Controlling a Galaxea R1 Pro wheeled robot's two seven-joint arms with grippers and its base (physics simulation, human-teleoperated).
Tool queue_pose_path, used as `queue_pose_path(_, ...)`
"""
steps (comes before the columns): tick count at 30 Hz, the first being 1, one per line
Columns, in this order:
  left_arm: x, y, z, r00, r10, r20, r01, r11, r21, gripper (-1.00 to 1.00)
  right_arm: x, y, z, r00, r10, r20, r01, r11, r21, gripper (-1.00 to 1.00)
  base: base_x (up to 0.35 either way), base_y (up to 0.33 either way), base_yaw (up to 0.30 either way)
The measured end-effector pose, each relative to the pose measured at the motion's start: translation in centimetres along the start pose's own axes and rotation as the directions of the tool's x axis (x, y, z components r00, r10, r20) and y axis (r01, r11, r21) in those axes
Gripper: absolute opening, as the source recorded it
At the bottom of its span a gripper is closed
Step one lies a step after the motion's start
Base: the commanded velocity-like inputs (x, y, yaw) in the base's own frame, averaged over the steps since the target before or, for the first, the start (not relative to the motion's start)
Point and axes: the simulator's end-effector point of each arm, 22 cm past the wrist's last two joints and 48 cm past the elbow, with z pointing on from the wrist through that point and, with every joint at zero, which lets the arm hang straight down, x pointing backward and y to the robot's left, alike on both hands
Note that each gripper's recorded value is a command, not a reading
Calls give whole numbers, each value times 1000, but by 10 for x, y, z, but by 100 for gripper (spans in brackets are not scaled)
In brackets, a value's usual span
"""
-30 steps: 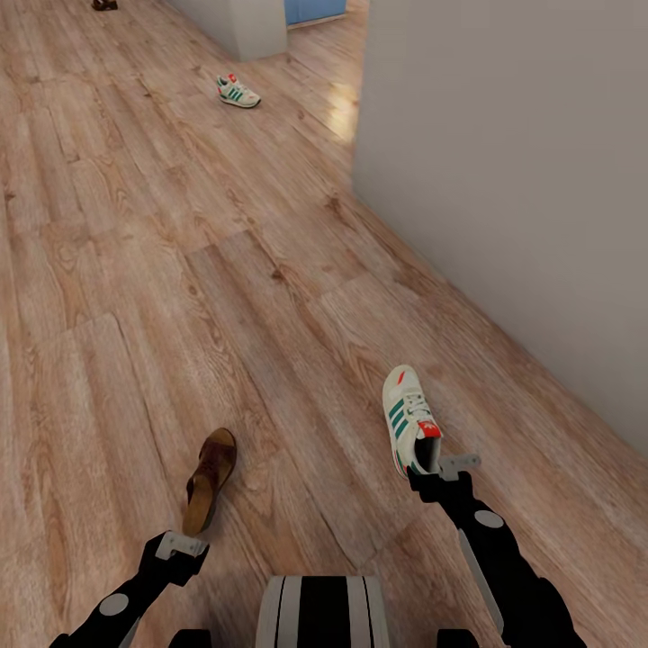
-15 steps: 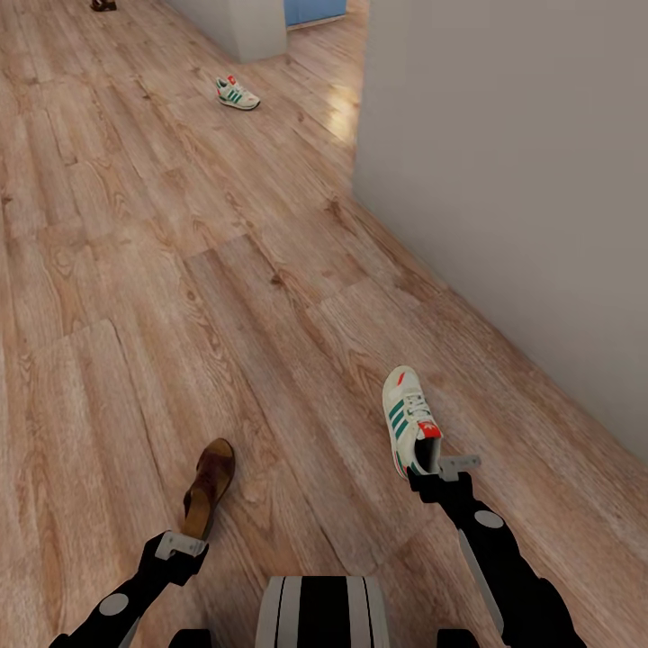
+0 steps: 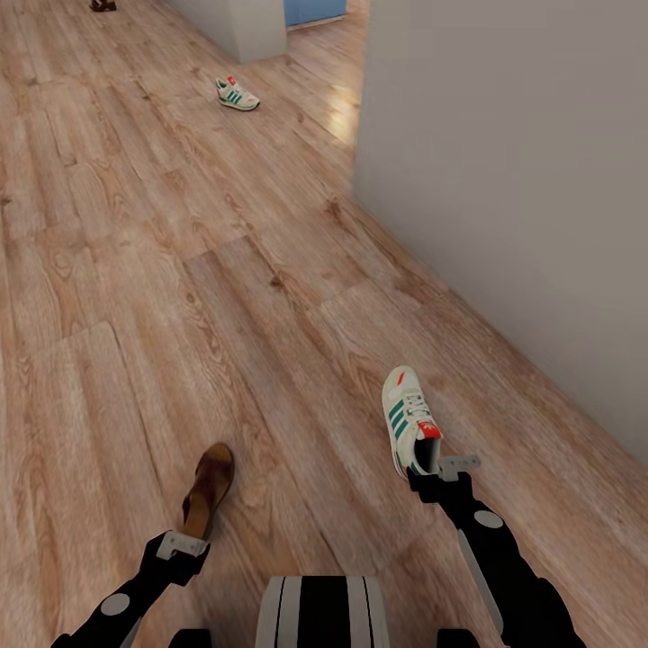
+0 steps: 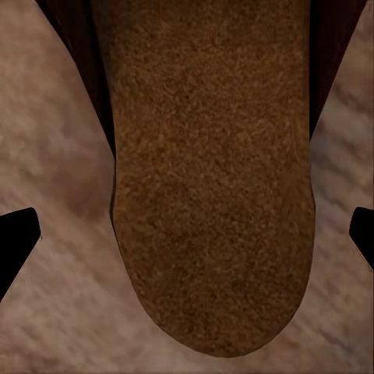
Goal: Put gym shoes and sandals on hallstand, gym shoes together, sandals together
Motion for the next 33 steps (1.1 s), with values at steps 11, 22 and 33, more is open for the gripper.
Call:
queue_pose_path(11,0,-1,0,1000,2,0,-2,1000,3,100,-3,1,0,1000,1,9,-1,1000,-4,-100,10,0,0)
queue_pose_path(22,13,-6,4,1000,0,-23,0,1000,10,100,-20,2,0,999,1,48,-1,1000,-6,-100,0,0,0)
queue_pose_path(33,12,-6,4,1000,-2,-21,2,1000,10,100,-26,2,-1,998,0,61,1,1000,-4,-100,0,0,0)
